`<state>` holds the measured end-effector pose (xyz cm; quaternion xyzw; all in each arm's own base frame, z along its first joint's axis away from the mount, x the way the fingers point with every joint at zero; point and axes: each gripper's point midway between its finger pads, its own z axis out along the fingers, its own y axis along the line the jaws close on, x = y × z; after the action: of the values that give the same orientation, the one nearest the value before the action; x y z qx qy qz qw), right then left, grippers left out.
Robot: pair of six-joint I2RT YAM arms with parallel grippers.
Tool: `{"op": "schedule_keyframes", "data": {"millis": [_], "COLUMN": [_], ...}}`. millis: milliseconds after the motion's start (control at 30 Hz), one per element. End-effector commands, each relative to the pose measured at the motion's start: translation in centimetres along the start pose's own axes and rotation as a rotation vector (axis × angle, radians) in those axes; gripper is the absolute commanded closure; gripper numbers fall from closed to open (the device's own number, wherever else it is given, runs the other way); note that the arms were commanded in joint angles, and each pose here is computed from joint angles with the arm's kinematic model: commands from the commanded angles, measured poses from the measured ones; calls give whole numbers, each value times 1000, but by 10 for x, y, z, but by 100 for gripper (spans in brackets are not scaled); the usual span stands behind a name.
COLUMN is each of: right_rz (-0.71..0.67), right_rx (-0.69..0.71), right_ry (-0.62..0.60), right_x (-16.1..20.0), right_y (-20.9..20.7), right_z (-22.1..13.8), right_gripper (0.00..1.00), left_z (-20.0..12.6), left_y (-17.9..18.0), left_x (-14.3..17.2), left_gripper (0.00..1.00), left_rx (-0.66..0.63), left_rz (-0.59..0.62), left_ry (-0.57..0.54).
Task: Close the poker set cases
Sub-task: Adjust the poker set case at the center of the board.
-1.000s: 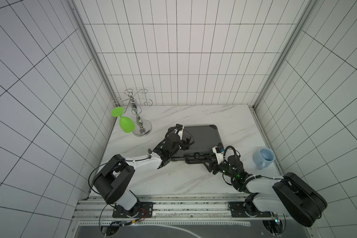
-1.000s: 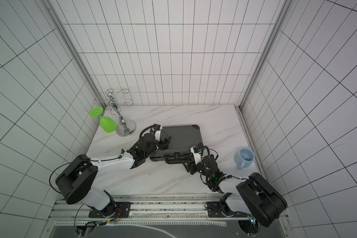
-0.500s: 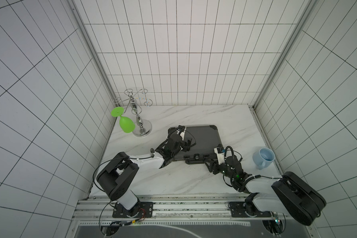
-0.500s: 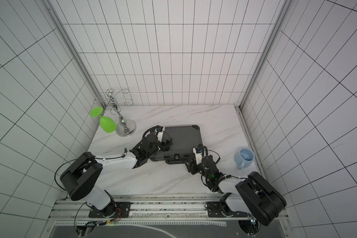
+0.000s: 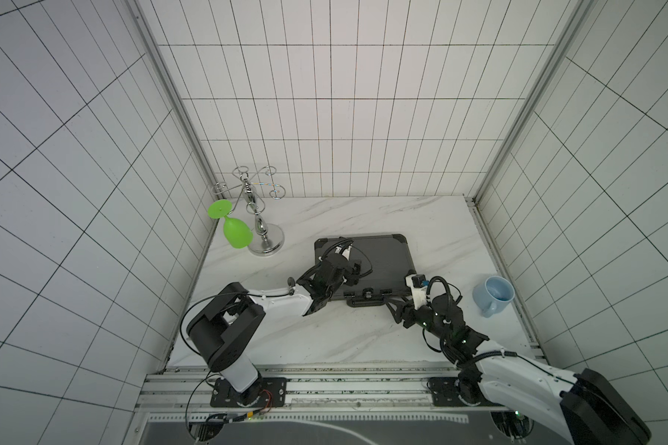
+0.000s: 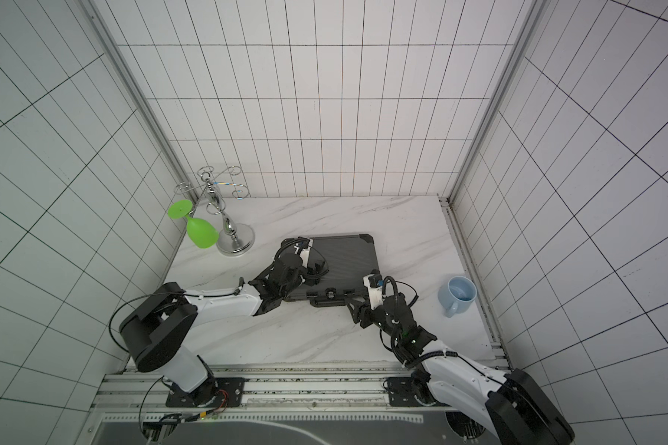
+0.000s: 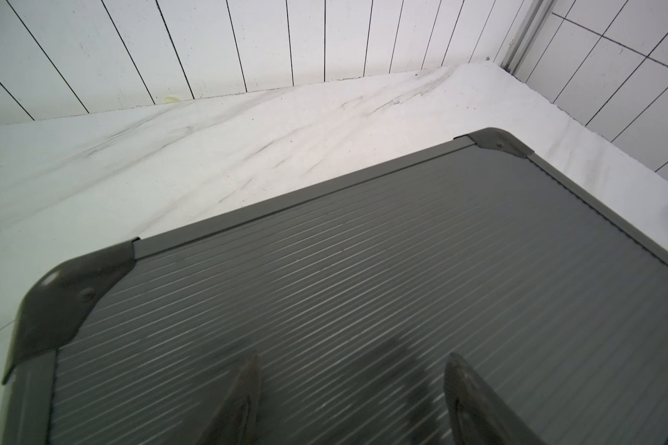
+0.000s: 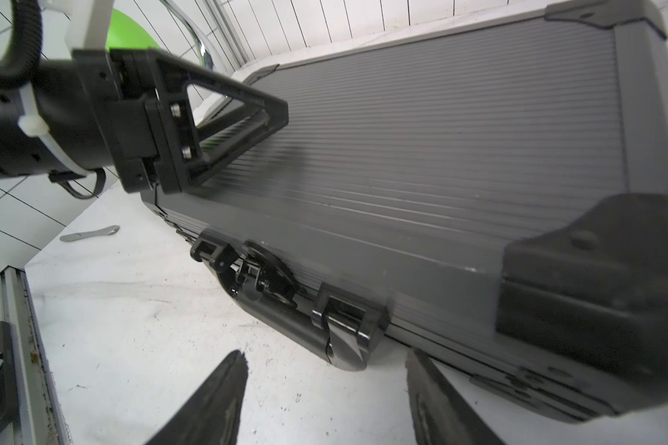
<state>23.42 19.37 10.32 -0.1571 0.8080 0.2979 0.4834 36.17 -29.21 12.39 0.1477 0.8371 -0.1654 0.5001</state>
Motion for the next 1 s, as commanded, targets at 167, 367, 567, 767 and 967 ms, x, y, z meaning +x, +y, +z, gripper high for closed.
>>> {"op": "schedule_keyframes", "data": {"millis": [167, 367, 567, 767, 967], "right_rz": [-39, -32, -1, 57, 111], "right_rx": [-148, -248, -270, -125, -31], "right_ry": [-24, -23, -78, -144, -172], "right_x": [-34, -39, -52, -67, -74], "right_y": [36, 54, 58, 31, 5], "right_z": [13, 19, 23, 31, 34], "right_gripper": [33, 33, 32, 29, 26], "left_z": [18, 17, 21, 22, 22], "left_y": [-6, -1, -6, -5, -1], "left_x": [67, 82, 87, 91, 92], "left_gripper": [30, 30, 30, 30, 31], "left_rx": [53, 43, 63, 69, 78], "left_rz": [-69, -95, -107, -116, -145], "left_ry": [192, 212, 222, 231, 229]}}
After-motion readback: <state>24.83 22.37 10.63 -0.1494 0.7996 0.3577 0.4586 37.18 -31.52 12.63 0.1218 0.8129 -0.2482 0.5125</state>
